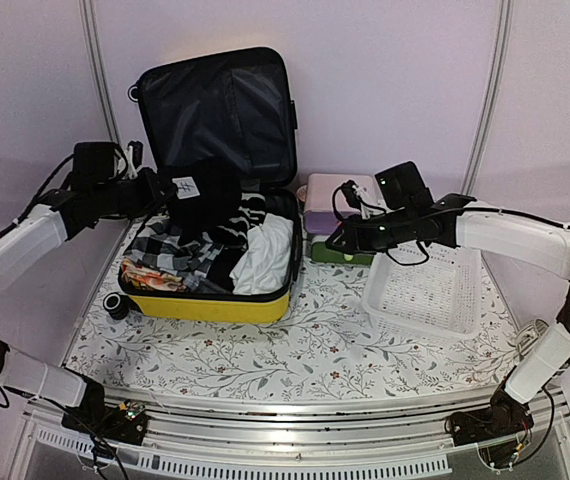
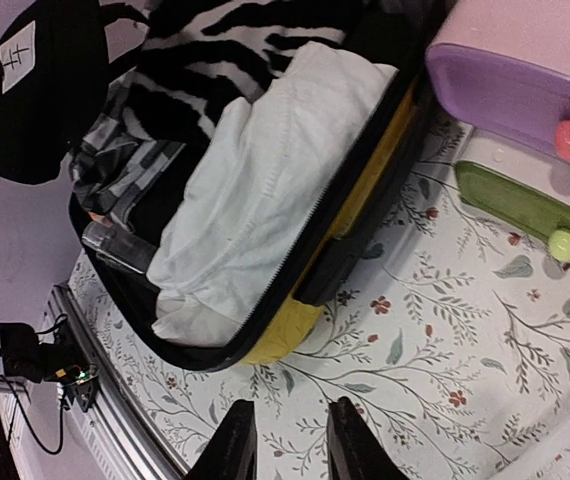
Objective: Open, take out, and arrange the luggage
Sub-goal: Pick up the clothes from the opened luggage, then pass from the left arm to the right, then place the clothes in the bin.
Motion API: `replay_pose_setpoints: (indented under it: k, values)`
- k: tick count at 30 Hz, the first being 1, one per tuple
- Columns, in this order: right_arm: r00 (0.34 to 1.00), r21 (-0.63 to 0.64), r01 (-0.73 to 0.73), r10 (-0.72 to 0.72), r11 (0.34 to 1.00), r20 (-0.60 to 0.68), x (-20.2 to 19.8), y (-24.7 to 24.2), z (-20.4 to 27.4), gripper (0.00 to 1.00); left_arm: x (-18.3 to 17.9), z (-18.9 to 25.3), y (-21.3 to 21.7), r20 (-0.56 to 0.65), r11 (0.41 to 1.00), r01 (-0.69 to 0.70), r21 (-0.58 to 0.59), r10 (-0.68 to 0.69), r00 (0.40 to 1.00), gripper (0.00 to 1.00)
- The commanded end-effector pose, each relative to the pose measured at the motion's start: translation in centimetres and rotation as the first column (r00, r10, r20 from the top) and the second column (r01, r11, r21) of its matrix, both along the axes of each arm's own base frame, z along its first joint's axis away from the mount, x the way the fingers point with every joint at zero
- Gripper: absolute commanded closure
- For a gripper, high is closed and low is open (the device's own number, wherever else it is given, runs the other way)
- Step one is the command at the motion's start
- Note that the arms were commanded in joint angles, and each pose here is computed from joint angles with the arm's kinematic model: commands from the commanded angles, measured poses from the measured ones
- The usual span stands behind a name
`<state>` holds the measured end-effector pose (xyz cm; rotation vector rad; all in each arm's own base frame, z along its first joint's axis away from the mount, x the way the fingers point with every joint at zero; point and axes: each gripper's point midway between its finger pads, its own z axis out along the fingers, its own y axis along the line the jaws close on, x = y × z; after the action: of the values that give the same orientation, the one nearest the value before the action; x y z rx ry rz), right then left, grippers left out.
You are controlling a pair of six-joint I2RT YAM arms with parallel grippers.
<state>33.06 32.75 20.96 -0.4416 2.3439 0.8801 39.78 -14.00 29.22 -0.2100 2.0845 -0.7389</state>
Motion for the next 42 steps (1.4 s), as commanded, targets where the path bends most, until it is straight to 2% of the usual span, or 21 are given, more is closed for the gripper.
replay_pose_setpoints:
  k: [1,6,8,12,16,19,23,27,28,29,30,33,36,38,40,42]
  values:
    - [0.985,0.199,-0.170,0.160,0.965,0.066,-0.2,4.1,4.5,0.69,-2.6,6.5,-2.9,0.254,0.971,0.225,-0.077,-0.199,0.946,0.86]
    - [0.939,0.387,-0.345,0.310,0.855,0.151,-2.0,6.8,8.6,0.46,-5.3,8.1,-5.3,0.355,0.915,0.391,-0.097,-0.335,0.873,0.84]
    - [0.924,0.439,-0.382,0.336,0.813,0.183,-2.6,7.2,10.1,0.41,-6.0,8.1,-6.4,0.366,0.895,0.437,-0.089,-0.379,0.850,0.84]
    - [0.903,0.476,-0.429,0.350,0.768,0.248,-3.5,8.2,12.5,0.38,-6.7,7.8,-8.3,0.372,0.874,0.483,-0.059,-0.429,0.823,0.84]
    - [0.896,0.478,-0.443,0.350,0.759,0.274,-3.4,9.0,13.6,0.37,-7.4,8.0,-10.2,0.386,0.845,0.534,-0.028,-0.483,0.786,0.84]
    - [0.890,0.483,-0.454,0.365,0.748,0.272,-3.3,9.5,13.6,0.41,-8.0,8.1,-11.6,0.393,0.820,0.572,-0.006,-0.525,0.755,0.83]
    - [0.881,0.490,-0.472,0.378,0.733,0.284,-3.8,9.8,14.2,0.49,-8.2,8.1,-12.4,0.391,0.812,0.584,0.011,-0.541,0.745,0.83]
    - [0.894,0.494,-0.448,0.359,0.745,0.269,-3.7,9.5,14.1,0.78,-8.7,8.3,-12.8,0.404,0.804,0.594,0.019,-0.550,0.731,0.81]
    - [0.899,0.498,-0.438,0.353,0.748,0.260,-3.8,9.4,14.1,0.89,-8.7,8.2,-12.8,0.406,0.805,0.593,0.020,-0.548,0.731,0.79]
    - [0.903,0.502,-0.430,0.348,0.751,0.253,-3.8,9.3,14.1,0.92,-8.6,8.1,-12.7,0.405,0.812,0.583,0.021,-0.540,0.738,0.72]
    - [0.907,0.505,-0.421,0.341,0.754,0.247,-3.9,9.1,14.2,0.95,-8.1,8.0,-12.4,0.400,0.831,0.556,0.023,-0.517,0.757,0.58]
    - [0.934,0.491,-0.355,0.290,0.795,0.207,-3.5,7.9,14.3,0.97,-6.8,7.1,-11.0,0.372,0.891,0.453,0.037,-0.433,0.821,0.30]
    - [0.970,0.422,-0.229,0.171,0.877,0.171,-1.7,5.2,13.9,0.97,-5.9,6.5,-9.2,0.352,0.939,0.340,0.054,-0.337,0.873,0.19]
    - [0.988,0.319,-0.105,0.063,0.942,0.139,-0.2,2.3,12.7,0.97,-5.9,6.6,-8.2,0.358,0.956,0.287,0.054,-0.287,0.888,0.16]
    - [0.991,0.237,0.003,-0.034,0.972,0.128,0.8,-1.1,11.8,0.97,-6.1,6.8,-7.6,0.372,0.964,0.263,0.048,-0.262,0.891,0.15]
    - [0.988,0.211,0.078,-0.104,0.974,0.114,0.9,-4.2,11.4,0.98,-6.6,7.2,-7.7,0.389,0.960,0.277,0.041,-0.271,0.880,0.15]
